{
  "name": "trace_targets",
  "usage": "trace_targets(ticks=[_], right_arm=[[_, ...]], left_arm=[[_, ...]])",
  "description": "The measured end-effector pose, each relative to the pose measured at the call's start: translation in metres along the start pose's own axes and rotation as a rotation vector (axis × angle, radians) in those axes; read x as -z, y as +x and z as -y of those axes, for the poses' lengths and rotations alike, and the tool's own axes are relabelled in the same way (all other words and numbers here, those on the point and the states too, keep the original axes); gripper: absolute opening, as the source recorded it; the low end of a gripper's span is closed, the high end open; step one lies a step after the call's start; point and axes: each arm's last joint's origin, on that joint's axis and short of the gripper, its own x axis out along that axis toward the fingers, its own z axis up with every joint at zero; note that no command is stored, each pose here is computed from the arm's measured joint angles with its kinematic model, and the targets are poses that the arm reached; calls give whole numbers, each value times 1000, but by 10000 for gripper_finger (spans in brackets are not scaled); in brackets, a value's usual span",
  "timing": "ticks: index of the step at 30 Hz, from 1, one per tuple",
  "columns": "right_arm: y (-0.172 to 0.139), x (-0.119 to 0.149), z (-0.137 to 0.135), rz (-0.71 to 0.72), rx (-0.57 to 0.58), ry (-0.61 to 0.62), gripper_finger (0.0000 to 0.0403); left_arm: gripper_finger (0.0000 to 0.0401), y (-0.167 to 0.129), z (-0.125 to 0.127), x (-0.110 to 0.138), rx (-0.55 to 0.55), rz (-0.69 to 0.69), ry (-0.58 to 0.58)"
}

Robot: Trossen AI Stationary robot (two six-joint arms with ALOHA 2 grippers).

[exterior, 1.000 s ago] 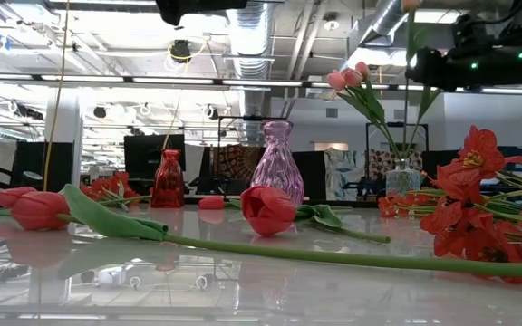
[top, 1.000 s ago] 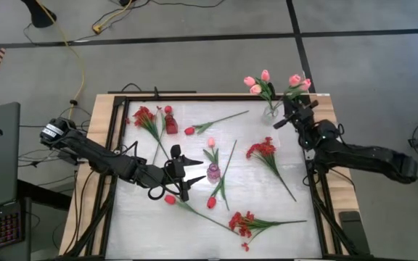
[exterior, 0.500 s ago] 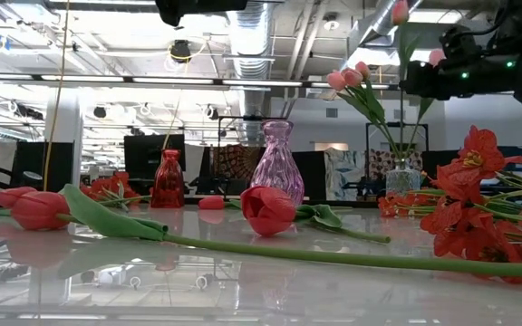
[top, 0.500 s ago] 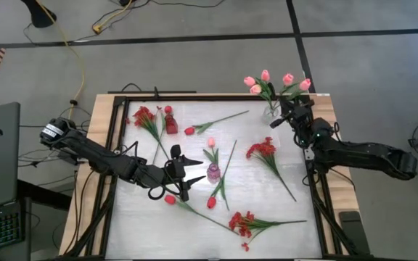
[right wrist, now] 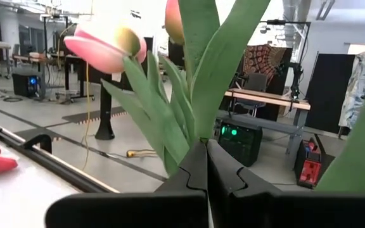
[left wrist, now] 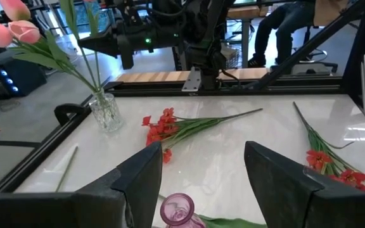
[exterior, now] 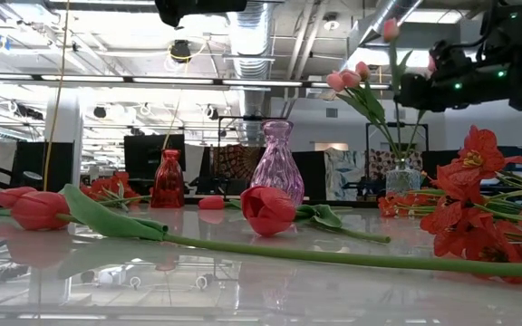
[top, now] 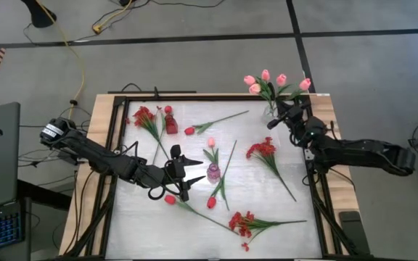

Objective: Sort flowers into vase by color
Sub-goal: Put the pink flower into the transparent vase

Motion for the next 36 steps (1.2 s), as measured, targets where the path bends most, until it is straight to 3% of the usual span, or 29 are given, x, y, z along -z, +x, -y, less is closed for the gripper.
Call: trace_targets(ticks=[14, 22, 36], right_arm=[[0, 4, -1, -34, -3, -26, 20], [-1, 11, -1, -111, 32, -90, 20], [-2, 22, -2, -208, 14, -89, 21]], left_arm=[[212, 0, 0, 0, 1, -4, 3], [212, 0, 0, 1, 2, -5, 3], [212, 0, 0, 1, 3, -5, -2]])
